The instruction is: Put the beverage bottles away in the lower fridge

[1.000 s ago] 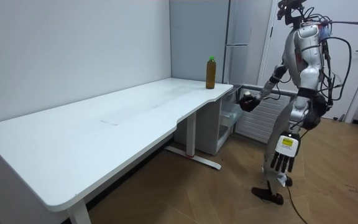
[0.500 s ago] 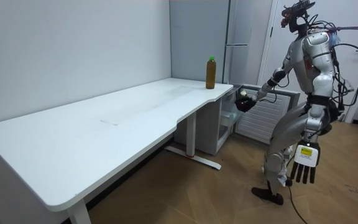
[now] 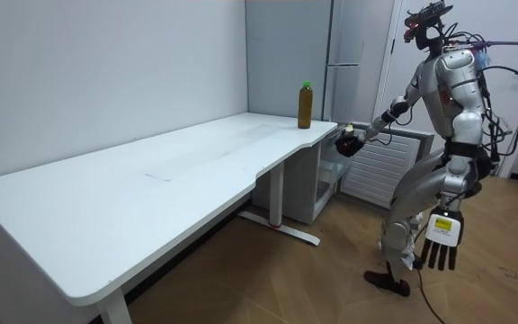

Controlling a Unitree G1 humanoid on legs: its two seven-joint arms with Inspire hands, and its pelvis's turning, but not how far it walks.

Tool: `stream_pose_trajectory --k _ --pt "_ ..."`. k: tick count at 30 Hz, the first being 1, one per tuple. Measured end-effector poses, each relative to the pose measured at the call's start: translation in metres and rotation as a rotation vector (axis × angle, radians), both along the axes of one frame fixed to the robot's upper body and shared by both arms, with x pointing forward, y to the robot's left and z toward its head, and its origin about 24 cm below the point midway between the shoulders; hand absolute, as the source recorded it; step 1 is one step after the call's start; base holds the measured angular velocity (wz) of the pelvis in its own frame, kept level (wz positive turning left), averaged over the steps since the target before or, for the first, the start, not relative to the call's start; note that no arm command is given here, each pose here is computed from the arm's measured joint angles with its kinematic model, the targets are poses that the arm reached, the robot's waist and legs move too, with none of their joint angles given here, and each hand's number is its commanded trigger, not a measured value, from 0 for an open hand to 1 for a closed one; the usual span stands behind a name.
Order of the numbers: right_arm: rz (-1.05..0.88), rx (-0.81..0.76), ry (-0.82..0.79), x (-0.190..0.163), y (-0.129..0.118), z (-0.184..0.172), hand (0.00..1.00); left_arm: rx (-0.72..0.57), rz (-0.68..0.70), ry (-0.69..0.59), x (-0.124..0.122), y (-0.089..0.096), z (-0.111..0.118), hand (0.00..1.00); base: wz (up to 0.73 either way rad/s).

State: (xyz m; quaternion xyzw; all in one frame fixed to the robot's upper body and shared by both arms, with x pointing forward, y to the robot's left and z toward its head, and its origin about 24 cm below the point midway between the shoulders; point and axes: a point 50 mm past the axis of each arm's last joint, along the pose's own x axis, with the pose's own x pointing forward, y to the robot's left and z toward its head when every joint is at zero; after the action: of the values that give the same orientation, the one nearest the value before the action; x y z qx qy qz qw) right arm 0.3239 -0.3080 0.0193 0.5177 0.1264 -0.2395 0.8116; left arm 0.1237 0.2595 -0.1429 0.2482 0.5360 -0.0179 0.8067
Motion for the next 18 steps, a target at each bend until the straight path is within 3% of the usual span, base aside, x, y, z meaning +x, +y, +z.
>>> stream_pose_trajectory --k 1,2,3,4,18 --pt "-0.007 0.01 -0.003 0.001 0.0 0.001 0.63 0.001 0.001 0.003 -0.001 0.0 0.0 0.0 0.0" --pt "-0.009 0.013 -0.005 0.002 0.0 0.002 0.5 0.002 0.003 0.007 -0.002 0.001 0.0 0.0 0.0" --pt "-0.009 0.013 -0.006 0.002 0.0 0.003 0.04 0.003 0.003 0.008 -0.002 0.001 0.0 0.0 0.0" --pt "-0.008 0.013 -0.006 0.002 0.0 0.003 0.0 0.005 0.004 0.011 -0.003 0.002 0.0 0.0 0.0" --pt "-0.036 0.017 -0.005 -0.001 -0.011 0.007 0.0 0.014 0.007 0.022 -0.005 0.005 0.0 0.0 0.0"
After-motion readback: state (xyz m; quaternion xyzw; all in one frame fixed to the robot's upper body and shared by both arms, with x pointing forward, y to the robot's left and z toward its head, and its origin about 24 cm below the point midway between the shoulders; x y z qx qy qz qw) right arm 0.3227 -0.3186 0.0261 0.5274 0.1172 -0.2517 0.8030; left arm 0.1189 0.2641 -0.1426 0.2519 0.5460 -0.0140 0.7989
